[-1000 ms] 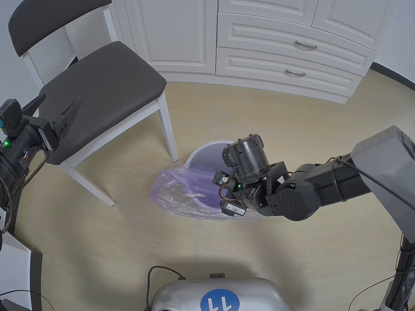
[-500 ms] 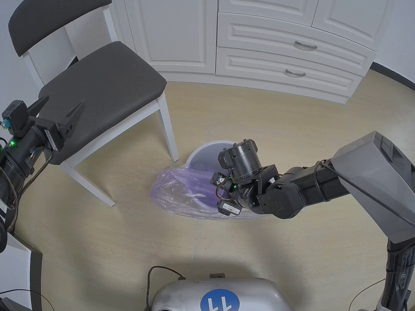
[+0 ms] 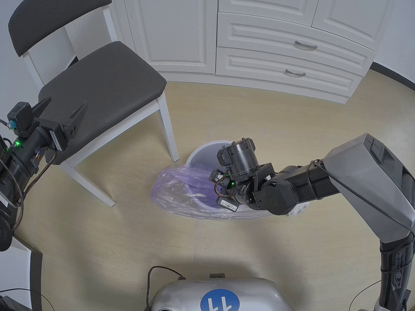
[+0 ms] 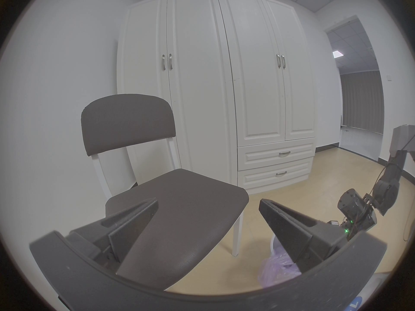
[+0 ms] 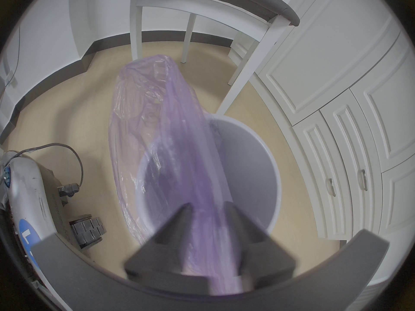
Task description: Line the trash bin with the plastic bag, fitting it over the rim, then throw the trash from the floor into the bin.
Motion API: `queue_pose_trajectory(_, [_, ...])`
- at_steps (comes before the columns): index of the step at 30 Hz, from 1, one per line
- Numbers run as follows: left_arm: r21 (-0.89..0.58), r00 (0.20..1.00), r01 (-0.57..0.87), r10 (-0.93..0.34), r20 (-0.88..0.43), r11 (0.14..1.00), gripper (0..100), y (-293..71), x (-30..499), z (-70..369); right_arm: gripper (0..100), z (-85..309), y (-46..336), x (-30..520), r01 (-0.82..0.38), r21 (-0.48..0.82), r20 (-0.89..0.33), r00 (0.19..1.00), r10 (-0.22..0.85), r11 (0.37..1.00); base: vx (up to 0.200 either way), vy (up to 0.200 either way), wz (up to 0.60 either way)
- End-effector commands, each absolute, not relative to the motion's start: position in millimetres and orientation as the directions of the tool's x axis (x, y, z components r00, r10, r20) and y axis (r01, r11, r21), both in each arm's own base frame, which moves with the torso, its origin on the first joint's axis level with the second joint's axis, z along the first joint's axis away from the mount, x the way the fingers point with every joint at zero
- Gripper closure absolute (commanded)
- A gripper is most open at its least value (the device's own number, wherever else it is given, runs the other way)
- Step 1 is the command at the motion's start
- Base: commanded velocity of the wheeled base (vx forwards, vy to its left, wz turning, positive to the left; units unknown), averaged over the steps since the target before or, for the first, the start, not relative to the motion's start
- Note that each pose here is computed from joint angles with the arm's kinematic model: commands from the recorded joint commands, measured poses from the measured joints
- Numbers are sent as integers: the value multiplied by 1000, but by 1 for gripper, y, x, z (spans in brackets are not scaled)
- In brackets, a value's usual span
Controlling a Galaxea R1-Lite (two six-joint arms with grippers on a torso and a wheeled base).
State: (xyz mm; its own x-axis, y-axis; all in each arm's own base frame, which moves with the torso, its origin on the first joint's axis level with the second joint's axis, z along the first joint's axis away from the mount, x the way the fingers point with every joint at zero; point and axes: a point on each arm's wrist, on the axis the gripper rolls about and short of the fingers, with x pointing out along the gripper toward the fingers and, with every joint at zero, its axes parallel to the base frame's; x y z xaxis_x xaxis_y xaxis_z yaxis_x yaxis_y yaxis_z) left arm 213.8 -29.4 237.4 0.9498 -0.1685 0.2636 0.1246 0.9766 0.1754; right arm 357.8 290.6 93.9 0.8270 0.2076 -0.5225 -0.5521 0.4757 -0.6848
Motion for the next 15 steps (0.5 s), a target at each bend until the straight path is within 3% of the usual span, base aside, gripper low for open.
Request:
queue_pose_trajectory(1, [176,953,124,-167,255,977,0,-29,215,235,100,99,292,360,-541,-688,-507,835,214,484,0,0,0])
queue_pose_trajectory(13, [184,954,122,-167,249,975,0,-29,215,234,100,132,297,426,-362,-705,-307,931,197,610,0,0,0])
queue_pose_trajectory(15, [193,955,123,-169,243,973,0,-30,216,232,100,115,296,439,-347,-712,-305,936,176,610,0,0,0])
